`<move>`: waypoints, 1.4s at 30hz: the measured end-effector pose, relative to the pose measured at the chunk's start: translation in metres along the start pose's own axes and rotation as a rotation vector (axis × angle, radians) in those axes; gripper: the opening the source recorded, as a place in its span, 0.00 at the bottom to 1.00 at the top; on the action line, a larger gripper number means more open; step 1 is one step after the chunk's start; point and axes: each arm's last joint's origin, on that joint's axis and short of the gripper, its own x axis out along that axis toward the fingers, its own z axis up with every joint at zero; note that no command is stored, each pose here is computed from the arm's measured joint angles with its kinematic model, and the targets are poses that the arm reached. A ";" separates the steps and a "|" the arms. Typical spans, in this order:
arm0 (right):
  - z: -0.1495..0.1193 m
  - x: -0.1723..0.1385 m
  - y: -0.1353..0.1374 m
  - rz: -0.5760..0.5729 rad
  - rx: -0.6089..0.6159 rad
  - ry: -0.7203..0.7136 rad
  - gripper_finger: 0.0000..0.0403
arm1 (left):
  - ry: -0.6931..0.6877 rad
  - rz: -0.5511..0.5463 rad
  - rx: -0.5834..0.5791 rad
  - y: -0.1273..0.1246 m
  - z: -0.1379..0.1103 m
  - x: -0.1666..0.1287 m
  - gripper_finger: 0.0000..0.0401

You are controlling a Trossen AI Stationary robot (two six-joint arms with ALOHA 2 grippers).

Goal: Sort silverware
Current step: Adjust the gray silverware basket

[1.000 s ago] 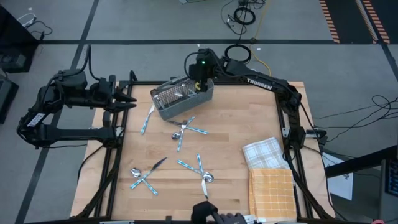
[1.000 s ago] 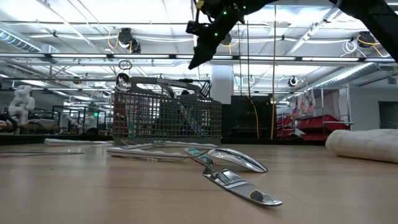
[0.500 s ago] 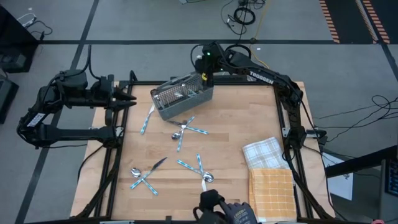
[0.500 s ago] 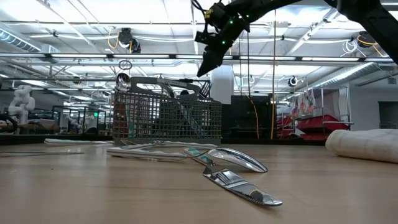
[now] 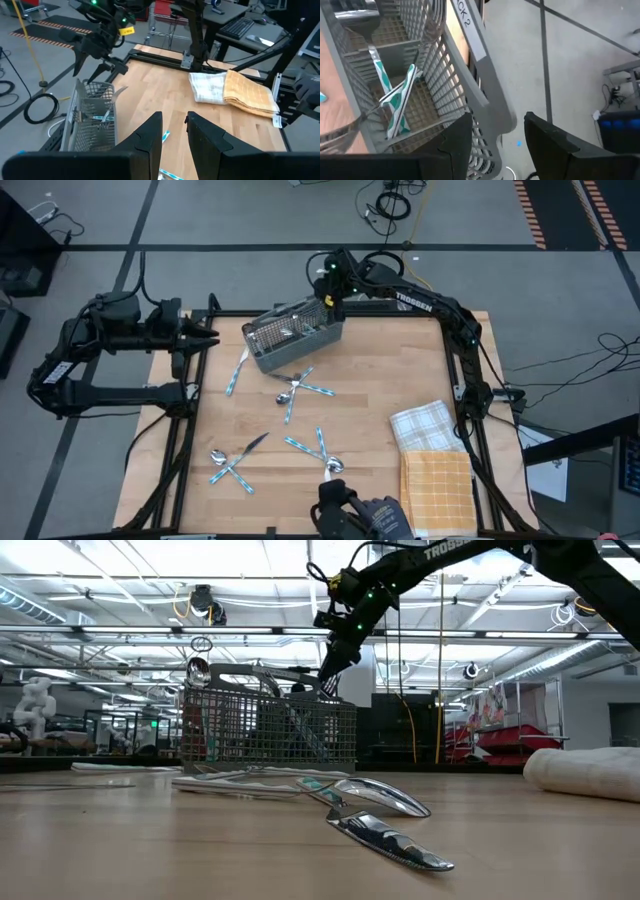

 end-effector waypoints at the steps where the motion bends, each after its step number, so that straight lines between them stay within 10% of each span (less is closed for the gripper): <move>1: 0.000 0.002 0.000 0.003 -0.001 -0.006 0.41 | 0.000 0.003 0.000 0.000 0.000 0.000 0.24; 28: -0.008 0.017 -0.002 -0.003 0.097 0.023 0.02 | 0.009 0.089 -0.013 0.003 -0.001 0.000 0.24; 42: -0.018 0.020 0.005 0.030 0.163 0.143 0.00 | 0.304 0.414 -0.640 0.021 -0.088 0.059 0.24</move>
